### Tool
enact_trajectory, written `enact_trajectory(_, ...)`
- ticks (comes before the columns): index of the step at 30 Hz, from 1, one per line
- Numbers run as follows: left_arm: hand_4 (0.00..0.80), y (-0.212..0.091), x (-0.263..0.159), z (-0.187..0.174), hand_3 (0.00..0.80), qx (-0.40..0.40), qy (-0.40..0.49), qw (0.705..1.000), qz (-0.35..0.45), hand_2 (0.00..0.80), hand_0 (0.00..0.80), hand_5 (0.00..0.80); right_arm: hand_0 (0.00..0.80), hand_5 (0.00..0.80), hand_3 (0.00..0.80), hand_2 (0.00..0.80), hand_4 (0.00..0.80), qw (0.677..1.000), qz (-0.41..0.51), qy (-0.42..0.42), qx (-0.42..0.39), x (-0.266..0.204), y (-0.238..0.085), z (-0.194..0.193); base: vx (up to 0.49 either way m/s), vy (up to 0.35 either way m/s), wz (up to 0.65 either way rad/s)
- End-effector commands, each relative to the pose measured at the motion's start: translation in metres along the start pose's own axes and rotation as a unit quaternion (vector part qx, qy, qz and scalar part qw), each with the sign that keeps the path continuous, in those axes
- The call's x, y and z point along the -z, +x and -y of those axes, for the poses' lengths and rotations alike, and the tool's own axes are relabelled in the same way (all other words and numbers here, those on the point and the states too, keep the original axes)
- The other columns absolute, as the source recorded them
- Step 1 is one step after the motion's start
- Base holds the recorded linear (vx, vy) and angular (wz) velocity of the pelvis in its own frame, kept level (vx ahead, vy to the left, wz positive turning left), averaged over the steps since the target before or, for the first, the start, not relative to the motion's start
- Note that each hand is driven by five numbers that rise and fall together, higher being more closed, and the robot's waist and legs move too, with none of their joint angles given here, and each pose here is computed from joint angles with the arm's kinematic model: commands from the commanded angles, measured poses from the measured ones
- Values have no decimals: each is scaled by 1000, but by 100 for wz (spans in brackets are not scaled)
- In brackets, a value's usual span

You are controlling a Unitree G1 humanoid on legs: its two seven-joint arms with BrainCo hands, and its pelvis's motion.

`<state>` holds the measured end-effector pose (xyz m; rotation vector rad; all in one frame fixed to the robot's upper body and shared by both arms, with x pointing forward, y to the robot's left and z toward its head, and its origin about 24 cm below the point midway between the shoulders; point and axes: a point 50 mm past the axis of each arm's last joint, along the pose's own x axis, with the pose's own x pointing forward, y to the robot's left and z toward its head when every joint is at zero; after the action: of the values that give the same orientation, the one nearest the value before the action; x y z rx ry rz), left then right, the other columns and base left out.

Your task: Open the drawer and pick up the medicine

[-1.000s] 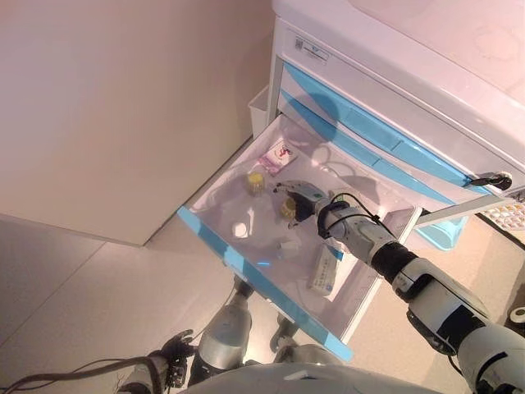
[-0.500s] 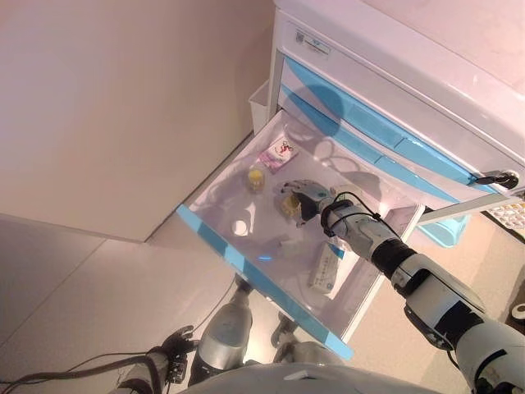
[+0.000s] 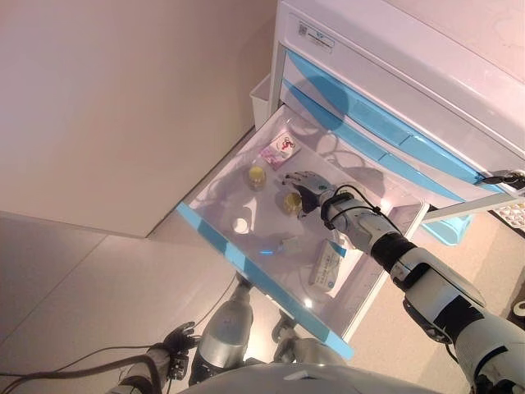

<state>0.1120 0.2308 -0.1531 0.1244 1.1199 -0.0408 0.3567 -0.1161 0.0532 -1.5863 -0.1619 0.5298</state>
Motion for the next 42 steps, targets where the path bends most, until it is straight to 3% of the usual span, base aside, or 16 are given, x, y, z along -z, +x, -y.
enact_trajectory(1,0,0,3,4,0,14,11,1000,-1,0,0,0,0,0,0,0,0,998,38,-28,36,-15,6,24,0,0,0)
enact_trajectory(34,0,-4,4,-4,0,14,24,1000,3,0,0,0,0,0,0,0,0,998,49,-24,-9,-19,6,12,0,0,0)
enact_trajectory(36,0,-4,4,-4,0,14,25,1000,2,0,0,0,129,129,129,129,129,999,42,-27,-16,-18,6,9,0,0,0)
enact_trajectory(37,0,-4,4,-4,0,14,26,1000,2,0,0,0,238,238,238,238,238,999,40,-28,-18,-17,6,8,0,0,0)
enact_trajectory(38,0,-4,4,-4,0,14,26,1000,2,0,0,0,449,449,449,449,449,999,38,-28,-19,-17,6,7,0,0,0)
enact_trajectory(39,0,-4,4,-4,0,13,28,1000,1,0,0,0,781,781,781,781,781,999,36,-29,-20,-17,6,6,0,0,0)
enact_trajectory(42,0,-4,3,-5,0,13,29,999,2,0,0,0,800,800,800,800,800,999,35,-32,-23,-17,7,6,0,0,0)
